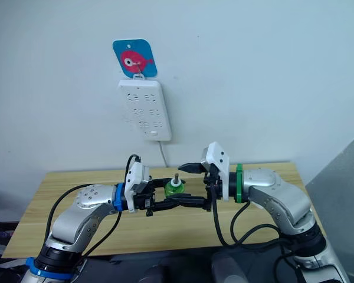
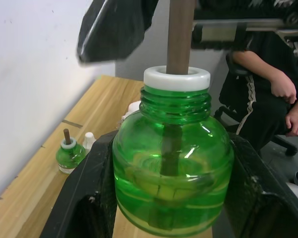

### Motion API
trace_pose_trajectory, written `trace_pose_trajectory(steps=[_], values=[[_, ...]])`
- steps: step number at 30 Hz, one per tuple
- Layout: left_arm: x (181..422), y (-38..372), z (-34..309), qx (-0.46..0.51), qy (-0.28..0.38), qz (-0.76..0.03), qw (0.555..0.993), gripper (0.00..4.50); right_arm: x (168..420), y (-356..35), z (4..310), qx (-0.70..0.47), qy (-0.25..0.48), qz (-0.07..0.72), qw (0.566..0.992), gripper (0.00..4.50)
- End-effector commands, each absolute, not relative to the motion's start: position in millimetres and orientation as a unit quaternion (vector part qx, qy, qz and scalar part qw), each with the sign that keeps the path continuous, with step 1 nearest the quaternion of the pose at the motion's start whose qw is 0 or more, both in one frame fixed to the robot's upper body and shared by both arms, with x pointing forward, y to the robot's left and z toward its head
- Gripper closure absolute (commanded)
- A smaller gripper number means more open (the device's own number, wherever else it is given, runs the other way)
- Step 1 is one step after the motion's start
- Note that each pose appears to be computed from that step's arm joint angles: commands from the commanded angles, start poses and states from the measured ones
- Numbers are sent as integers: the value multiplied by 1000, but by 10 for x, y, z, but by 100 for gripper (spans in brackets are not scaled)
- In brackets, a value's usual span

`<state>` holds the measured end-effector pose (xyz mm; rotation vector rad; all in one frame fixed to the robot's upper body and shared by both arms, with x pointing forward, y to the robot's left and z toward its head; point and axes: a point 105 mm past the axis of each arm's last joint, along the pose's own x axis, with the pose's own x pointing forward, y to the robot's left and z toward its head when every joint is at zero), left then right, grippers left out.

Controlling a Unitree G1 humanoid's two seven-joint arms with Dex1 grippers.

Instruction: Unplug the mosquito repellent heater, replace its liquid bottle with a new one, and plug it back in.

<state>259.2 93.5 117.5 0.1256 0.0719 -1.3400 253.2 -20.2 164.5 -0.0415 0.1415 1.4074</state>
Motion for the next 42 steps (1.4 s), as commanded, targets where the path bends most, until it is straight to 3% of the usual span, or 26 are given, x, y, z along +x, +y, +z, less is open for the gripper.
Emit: trace_pose_trajectory(steps=[1,5,7,16,17,24,31,37,42], values=[[2554,869,1296,61,1,-632,772,218,2537,-147,1738,-14,46,651,757,0],[2551,849,1316,58,-5,-634,771,218,2573,-137,1698,-3,51,646,762,0],[2572,846,1338,58,-7,-634,771,218,2573,-146,1675,-2,55,646,761,36],[2596,815,1414,39,-19,-635,771,218,2588,-158,1692,-4,50,649,759,355],[2599,812,1418,38,-20,-635,772,218,2591,-163,1706,-2,48,649,759,367],[2639,806,1489,12,-29,-623,782,218,2587,-201,1787,11,39,649,760,366],[2687,834,1445,2,-3,-613,790,6,2623,-322,1897,53,30,625,778,366],[2602,812,1538,-83,51,-619,779,3,2720,-533,2016,164,26,566,808,366],[2616,767,1715,-187,75,-602,773,3,2736,-632,2084,289,24,518,804,366]])
